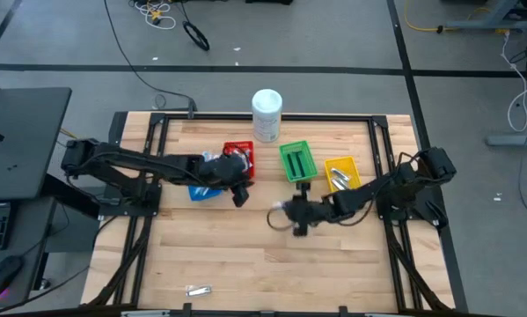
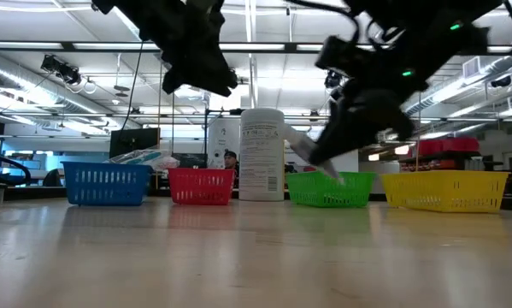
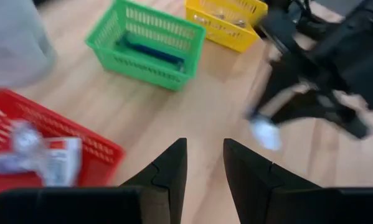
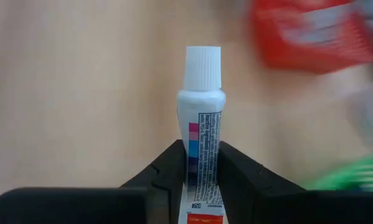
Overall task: Pick & Place Travel size toiletries
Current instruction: Put the white toothpaste into the red bin
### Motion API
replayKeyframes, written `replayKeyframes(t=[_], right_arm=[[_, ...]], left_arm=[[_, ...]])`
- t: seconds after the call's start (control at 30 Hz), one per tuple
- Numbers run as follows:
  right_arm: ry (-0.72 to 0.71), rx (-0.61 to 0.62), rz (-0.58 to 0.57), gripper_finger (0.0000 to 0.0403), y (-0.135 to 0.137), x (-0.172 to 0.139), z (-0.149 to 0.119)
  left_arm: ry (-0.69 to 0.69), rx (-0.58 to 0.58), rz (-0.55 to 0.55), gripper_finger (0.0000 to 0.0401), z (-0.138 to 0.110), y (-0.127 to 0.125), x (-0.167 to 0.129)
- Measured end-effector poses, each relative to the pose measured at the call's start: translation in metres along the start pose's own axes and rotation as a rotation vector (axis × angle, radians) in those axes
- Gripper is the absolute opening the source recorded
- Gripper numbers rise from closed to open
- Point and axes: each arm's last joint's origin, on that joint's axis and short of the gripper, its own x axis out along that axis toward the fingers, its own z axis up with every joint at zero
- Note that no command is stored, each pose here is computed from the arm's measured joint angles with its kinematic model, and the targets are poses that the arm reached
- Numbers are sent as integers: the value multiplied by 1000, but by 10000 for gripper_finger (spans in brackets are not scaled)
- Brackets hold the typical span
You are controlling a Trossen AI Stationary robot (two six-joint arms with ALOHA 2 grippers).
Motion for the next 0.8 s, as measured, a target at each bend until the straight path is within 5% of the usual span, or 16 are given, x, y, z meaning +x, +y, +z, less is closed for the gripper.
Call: replayKeyframes(t=[0.17,0.4,0.8], right_arm=[[-82,48,-152,92,-33,12,11],[-124,-23,-125,92,-57,21,16],[-89,8,-127,92,-73,26,11]], left_arm=[[42,-45,28,111,-15,-8,23],[-1,-64,41,117,-19,-8,53],[-82,-80,20,187,-7,-3,56]])
